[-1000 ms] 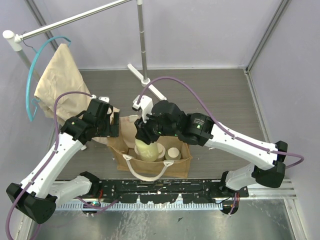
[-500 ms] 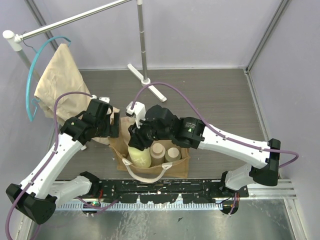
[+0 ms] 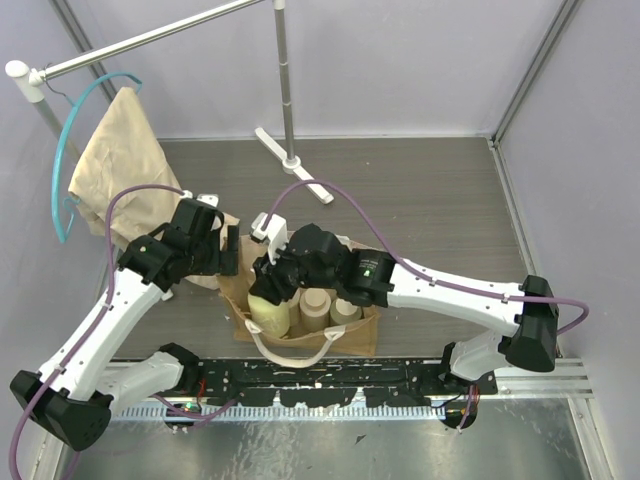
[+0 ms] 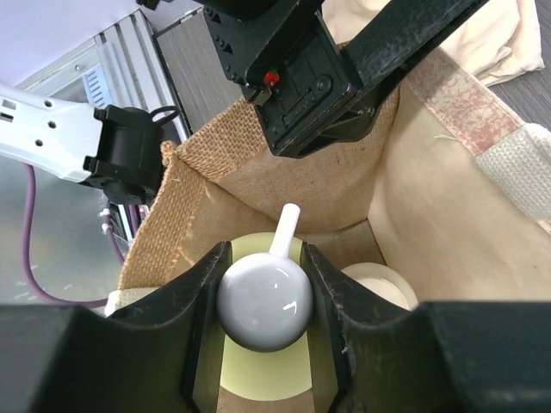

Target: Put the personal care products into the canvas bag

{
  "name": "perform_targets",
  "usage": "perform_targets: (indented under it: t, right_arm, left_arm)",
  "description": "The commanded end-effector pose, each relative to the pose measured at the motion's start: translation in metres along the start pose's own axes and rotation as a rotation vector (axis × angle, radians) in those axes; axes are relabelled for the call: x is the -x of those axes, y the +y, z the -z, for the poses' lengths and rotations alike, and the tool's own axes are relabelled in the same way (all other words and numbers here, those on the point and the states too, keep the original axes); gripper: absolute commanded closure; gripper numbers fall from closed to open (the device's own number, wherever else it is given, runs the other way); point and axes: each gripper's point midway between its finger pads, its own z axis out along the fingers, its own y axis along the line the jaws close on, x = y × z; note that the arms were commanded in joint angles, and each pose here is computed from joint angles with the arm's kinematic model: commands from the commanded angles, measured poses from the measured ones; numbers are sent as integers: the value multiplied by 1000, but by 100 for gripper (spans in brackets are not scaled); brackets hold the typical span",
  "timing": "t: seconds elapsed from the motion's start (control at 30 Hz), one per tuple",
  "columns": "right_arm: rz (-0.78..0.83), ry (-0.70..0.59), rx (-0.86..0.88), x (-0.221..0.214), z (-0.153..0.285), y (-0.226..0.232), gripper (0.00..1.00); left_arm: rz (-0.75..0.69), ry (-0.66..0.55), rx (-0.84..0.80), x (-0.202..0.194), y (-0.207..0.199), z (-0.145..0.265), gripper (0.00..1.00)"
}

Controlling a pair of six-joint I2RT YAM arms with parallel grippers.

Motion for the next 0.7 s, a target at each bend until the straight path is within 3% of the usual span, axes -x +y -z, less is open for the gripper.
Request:
perform_targets:
  t: [0.0, 0.3, 0.67]
  right_arm:
    - [47, -312, 52, 73, 6, 16, 99]
    - [154, -339, -13, 46, -11, -2, 99]
    - [301, -275, -75, 9, -38, -16, 99]
  left_arm:
    - [8, 7, -1, -5, 2, 4, 2]
    - [19, 17, -12, -3, 0, 9, 2]
    - [29, 20, -17, -2, -2, 9, 2]
